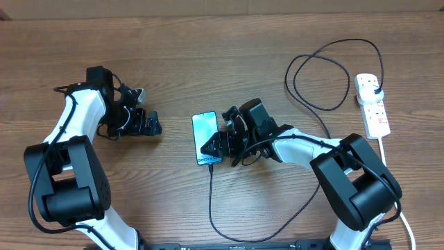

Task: Plug charger to phone and switch on socket
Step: 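Release the phone on the table and lift the right gripper away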

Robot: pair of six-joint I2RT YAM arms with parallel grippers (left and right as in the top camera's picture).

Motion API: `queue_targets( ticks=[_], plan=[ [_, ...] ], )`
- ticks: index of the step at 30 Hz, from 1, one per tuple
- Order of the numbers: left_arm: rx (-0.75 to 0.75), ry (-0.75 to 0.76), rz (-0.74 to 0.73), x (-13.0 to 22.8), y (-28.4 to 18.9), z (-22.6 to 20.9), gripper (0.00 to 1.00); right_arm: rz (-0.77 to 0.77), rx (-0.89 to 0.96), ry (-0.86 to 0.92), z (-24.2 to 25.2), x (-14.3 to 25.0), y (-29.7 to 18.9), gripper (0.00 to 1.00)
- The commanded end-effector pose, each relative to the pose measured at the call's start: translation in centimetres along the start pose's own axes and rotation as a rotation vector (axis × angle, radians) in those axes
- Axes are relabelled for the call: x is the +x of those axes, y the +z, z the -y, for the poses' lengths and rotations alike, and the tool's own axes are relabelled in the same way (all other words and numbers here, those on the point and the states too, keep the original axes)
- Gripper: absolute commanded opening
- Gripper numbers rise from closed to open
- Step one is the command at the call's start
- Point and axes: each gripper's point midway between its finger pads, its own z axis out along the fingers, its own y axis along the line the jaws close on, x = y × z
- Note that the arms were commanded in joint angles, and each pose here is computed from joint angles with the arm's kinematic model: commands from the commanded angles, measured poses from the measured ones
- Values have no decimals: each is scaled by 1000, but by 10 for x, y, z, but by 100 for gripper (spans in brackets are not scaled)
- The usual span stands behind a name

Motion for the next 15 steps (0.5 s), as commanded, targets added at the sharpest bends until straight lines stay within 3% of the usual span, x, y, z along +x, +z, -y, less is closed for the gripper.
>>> queue_targets(
  ticks=[1,15],
  plan=[
    [-5,5,9,-3,-2,3,100,19,194,69,54,10,6,79],
    [-5,6,9,-3,-2,3,100,16,290,156,64,9,-1,82]
  ],
)
